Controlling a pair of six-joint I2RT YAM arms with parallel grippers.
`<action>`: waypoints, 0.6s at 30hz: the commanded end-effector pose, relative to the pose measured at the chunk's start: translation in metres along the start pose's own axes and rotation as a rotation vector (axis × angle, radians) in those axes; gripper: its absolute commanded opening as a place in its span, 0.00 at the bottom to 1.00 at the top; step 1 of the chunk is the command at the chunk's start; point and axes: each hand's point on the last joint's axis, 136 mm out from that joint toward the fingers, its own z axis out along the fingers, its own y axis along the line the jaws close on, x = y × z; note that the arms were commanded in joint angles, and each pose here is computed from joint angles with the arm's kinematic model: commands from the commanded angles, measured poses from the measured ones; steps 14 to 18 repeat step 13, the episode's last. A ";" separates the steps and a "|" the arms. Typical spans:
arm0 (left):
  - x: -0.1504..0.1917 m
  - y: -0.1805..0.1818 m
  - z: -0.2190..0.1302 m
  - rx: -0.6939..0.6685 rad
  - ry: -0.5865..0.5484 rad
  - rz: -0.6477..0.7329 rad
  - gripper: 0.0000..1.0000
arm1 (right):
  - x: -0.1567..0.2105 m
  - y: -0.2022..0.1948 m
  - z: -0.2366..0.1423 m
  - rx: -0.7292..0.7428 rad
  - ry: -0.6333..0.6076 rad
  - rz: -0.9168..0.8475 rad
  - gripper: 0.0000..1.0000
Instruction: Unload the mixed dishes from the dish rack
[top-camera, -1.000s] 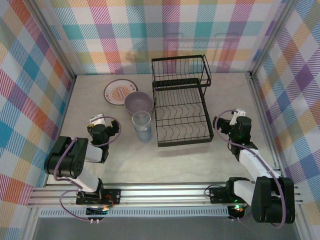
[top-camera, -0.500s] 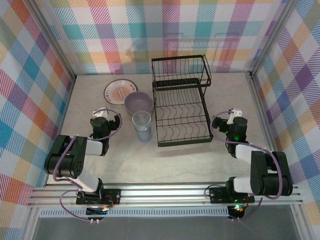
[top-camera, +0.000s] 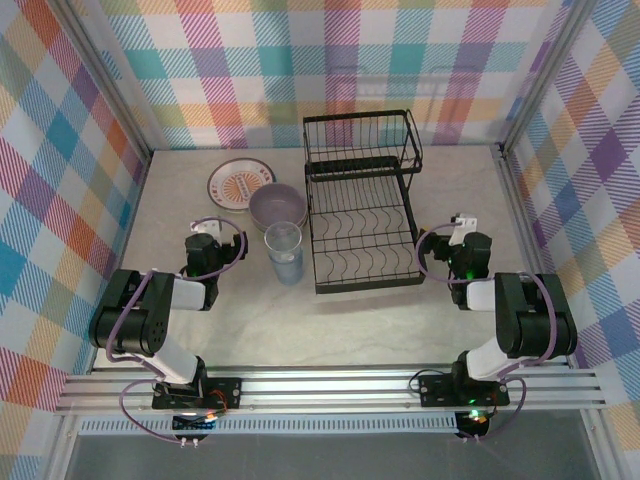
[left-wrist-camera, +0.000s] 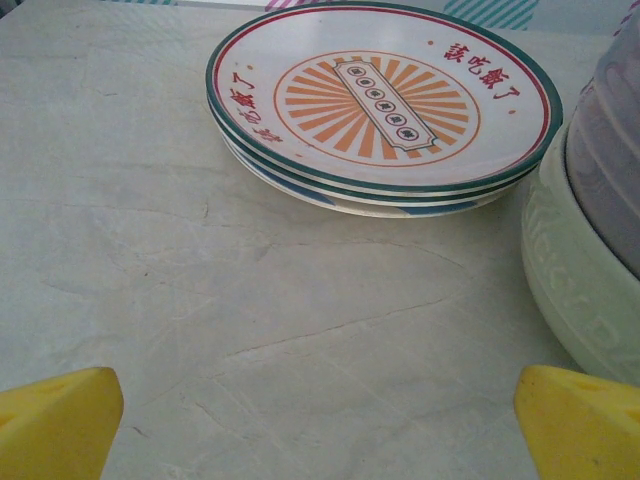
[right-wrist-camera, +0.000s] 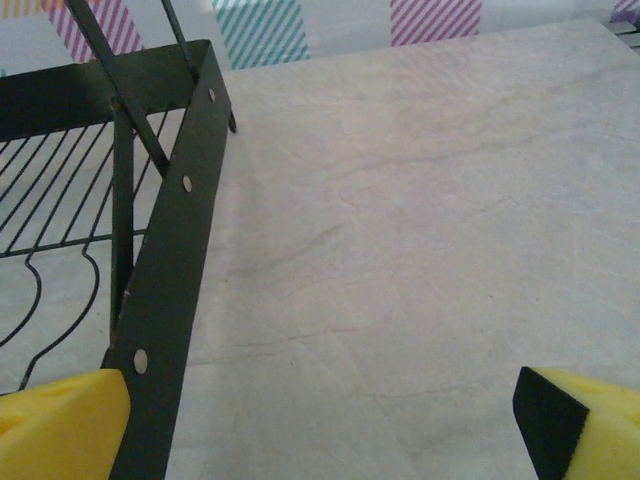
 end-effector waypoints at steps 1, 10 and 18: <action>-0.004 0.000 0.002 0.011 -0.007 0.013 1.00 | -0.003 0.004 0.004 -0.029 0.002 -0.019 0.99; -0.002 -0.001 0.003 0.016 0.001 0.015 1.00 | -0.002 0.005 0.007 -0.007 0.019 -0.038 0.99; -0.003 -0.007 0.001 0.051 -0.007 0.027 1.00 | -0.002 0.006 0.008 -0.005 0.021 -0.044 0.99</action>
